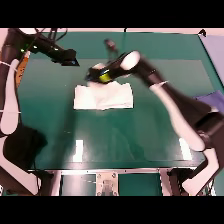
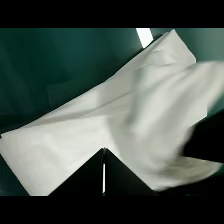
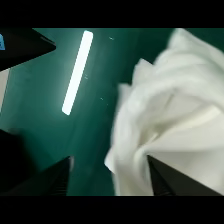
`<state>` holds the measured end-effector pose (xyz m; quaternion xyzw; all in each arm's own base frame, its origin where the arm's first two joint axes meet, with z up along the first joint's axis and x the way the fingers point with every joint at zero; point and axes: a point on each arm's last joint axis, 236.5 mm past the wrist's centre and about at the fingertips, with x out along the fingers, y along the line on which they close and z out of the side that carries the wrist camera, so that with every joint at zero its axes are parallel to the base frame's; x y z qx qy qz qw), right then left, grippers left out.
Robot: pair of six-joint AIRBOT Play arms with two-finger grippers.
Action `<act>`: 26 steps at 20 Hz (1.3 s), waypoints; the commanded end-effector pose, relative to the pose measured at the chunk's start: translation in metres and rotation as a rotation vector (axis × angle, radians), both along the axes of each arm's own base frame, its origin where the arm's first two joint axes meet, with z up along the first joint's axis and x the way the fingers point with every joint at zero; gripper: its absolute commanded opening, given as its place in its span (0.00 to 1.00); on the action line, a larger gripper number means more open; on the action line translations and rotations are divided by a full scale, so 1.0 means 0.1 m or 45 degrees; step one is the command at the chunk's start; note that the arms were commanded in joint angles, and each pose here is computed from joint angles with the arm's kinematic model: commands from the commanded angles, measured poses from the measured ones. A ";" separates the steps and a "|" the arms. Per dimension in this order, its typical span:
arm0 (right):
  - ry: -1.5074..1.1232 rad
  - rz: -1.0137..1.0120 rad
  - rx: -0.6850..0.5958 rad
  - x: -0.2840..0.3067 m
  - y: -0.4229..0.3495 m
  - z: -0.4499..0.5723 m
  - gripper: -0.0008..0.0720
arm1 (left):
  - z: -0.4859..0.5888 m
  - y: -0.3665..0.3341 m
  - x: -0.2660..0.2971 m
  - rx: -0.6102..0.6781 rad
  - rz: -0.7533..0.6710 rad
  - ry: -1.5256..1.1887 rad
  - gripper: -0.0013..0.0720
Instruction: Fold the shirts.
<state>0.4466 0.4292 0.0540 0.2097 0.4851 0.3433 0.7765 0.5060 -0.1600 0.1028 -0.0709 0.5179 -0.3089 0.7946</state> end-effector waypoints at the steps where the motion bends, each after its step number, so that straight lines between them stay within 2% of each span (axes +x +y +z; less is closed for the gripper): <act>1: -0.189 -0.042 0.089 -0.11 0.81 -0.25 0.80 | -0.01 0.24 0.00 0.023 0.004 -0.004 0.05; 4: -0.135 0.021 -0.089 -0.03 0.30 -0.30 0.79 | -0.02 0.31 0.01 0.028 0.016 0.001 0.05; 9: 0.083 -0.104 -0.395 0.38 -1.53 -0.27 0.79 | -0.03 0.31 -0.01 0.031 0.011 0.013 0.05; 12: 0.306 -0.227 -0.463 0.40 -2.49 -0.48 0.79 | -0.03 0.31 -0.02 0.029 0.017 0.023 0.05; 14: 0.420 -0.327 -0.430 0.39 -2.89 -0.69 0.79 | -0.03 0.31 -0.03 0.029 0.017 0.029 0.05; 17: 0.554 -0.398 -0.227 0.32 -3.02 -1.01 0.79 | -0.04 0.32 -0.01 0.030 0.040 0.033 0.05; 20: 0.637 -0.375 -0.072 0.25 -2.79 -1.27 0.79 | -0.06 0.36 0.00 0.052 0.054 0.036 0.05; 25: 0.724 -0.265 0.101 0.14 -1.95 -1.51 0.79 | -0.11 0.44 0.00 0.103 0.064 0.041 0.05; 26: 0.727 -0.256 0.134 0.13 -1.81 -1.50 0.75 | -0.12 0.46 0.00 0.113 0.066 0.042 0.05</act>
